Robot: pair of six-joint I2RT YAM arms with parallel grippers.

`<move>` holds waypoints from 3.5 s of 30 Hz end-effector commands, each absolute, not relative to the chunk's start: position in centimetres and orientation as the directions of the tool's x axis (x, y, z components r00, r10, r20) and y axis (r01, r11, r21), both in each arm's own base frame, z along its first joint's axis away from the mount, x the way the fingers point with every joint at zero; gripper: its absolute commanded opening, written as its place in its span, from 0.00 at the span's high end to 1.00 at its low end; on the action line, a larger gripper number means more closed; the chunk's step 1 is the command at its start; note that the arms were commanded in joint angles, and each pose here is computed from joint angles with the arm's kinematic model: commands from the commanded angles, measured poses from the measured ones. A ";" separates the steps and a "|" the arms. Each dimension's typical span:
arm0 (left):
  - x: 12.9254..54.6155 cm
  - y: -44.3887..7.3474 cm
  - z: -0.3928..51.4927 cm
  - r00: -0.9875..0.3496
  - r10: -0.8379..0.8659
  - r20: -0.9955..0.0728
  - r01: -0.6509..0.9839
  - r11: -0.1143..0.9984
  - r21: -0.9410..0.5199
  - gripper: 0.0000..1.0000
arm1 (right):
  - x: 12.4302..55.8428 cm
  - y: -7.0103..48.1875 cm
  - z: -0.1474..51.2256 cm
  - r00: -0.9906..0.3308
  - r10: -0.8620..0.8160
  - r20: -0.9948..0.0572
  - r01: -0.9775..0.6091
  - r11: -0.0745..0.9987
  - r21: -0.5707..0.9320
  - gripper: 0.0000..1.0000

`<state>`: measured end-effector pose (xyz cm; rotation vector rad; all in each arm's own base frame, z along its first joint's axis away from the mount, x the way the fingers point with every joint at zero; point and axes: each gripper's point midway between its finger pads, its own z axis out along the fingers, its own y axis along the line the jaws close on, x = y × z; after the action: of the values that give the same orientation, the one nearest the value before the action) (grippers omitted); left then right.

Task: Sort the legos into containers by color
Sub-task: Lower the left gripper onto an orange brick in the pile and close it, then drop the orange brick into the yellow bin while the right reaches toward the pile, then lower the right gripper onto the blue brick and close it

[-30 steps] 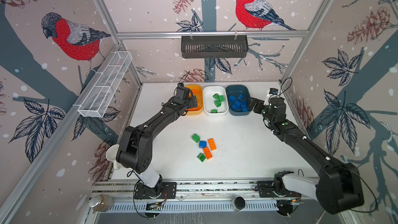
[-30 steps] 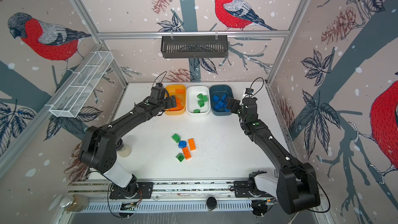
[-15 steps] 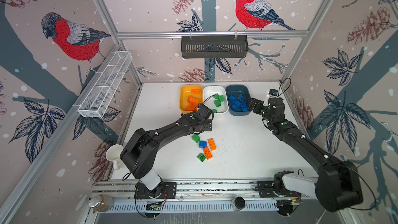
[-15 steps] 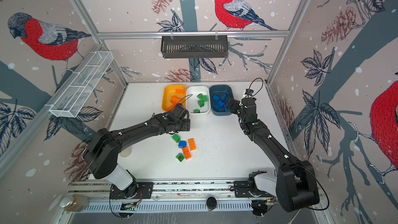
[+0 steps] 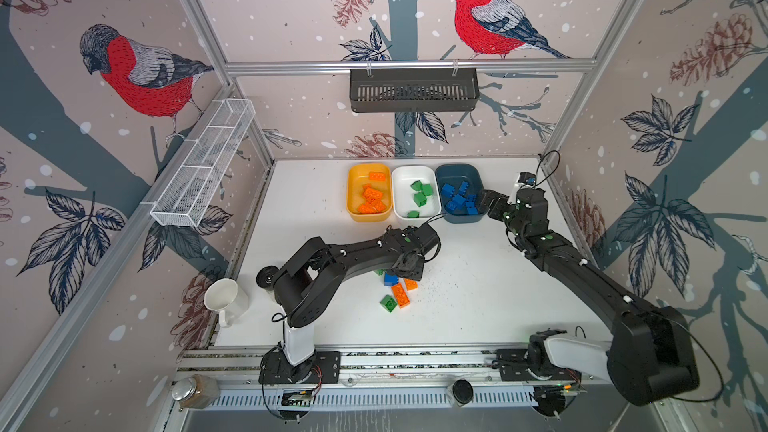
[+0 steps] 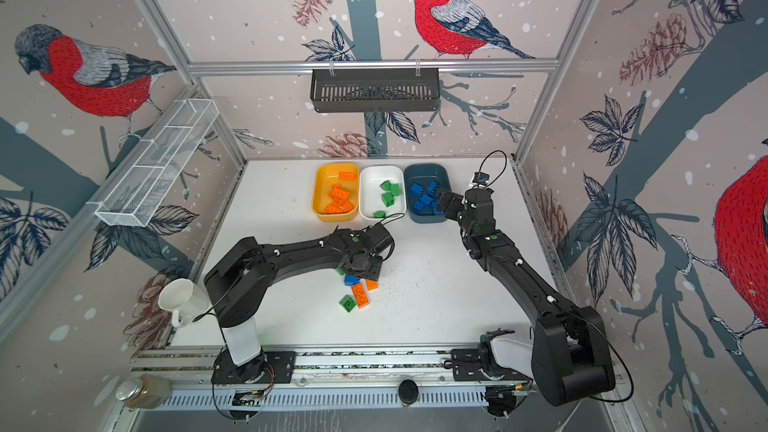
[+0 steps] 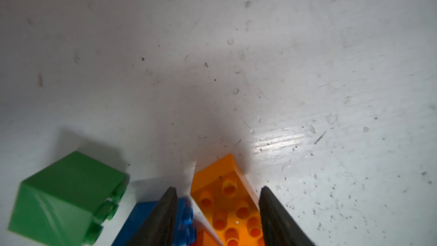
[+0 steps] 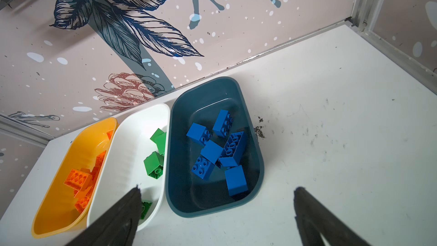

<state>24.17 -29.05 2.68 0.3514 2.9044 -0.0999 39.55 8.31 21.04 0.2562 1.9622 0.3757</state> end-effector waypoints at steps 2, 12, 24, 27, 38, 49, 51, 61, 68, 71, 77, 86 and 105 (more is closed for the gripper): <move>23.3 -28.9 1.7 -0.960 0.228 -0.162 0.237 0.971 -0.038 0.43 | 39.6 8.4 21.2 -0.401 0.345 -0.849 0.004 0.927 0.375 0.00; 23.0 -29.9 0.8 -0.954 0.266 -0.138 0.277 0.958 -0.068 0.60 | 39.6 9.1 20.8 -0.426 0.320 -0.846 -0.030 0.930 0.366 0.00; 28.9 -28.7 6.3 -0.921 0.166 -0.352 0.222 0.967 -0.125 0.80 | 39.4 14.3 20.3 -0.456 0.137 -0.879 -0.206 0.945 0.254 0.00; 32.4 -27.0 9.3 -0.891 0.074 -0.449 0.165 0.972 -0.168 0.80 | 39.1 16.4 19.8 -0.446 0.051 -0.894 -0.274 0.943 0.191 0.00; 44.7 -16.7 13.6 -0.761 -0.155 -0.630 -0.090 0.987 -0.134 0.80 | 39.3 20.6 18.6 -0.462 -0.067 -0.884 -0.350 0.930 0.113 0.01; 49.7 -12.6 10.1 -0.766 -0.177 -0.618 -0.198 0.980 -0.034 0.80 | 39.3 20.8 18.4 -0.465 -0.112 -0.878 -0.341 0.938 0.061 0.00; 50.5 -12.6 9.7 -0.765 -0.192 -0.615 -0.200 0.978 -0.058 0.80 | 39.3 20.7 18.4 -0.466 -0.113 -0.878 -0.337 0.940 0.058 0.00; 55.8 -16.1 9.3 -0.759 -0.206 -0.618 -0.137 0.978 -0.158 0.80 | 39.0 21.1 18.2 -0.464 -0.140 -0.875 -0.354 0.934 0.038 0.01; 58.9 -19.3 11.0 -0.736 -0.172 -0.655 -0.006 0.969 -0.249 0.76 | 38.4 22.7 17.6 -0.460 -0.198 -0.865 -0.406 0.914 0.006 0.00; 59.1 -19.0 11.4 -0.745 -0.168 -0.646 -0.012 0.971 -0.239 0.67 | 38.0 23.7 17.3 -0.450 -0.246 -0.859 -0.444 0.896 -0.024 0.00; 58.7 -18.5 12.0 -0.747 -0.155 -0.647 -0.012 0.975 -0.220 0.35 | 36.7 26.3 16.3 -0.416 -0.336 -0.845 -0.550 0.833 -0.060 0.00; 57.9 -17.4 13.9 -0.717 -0.164 -0.678 -0.036 0.979 -0.199 0.19 | 34.7 29.3 15.0 -0.365 -0.432 -0.825 -0.671 0.736 -0.088 0.00; 52.1 -16.3 18.6 -0.665 -0.221 -0.714 -0.009 0.958 -0.287 0.03 | 28.1 34.7 8.6 -0.382 -0.593 -0.709 -0.822 0.569 -0.033 0.01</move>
<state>52.21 -16.55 16.93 -0.1399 2.3380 -0.3076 28.13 34.69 9.34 -1.1733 2.0494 0.4551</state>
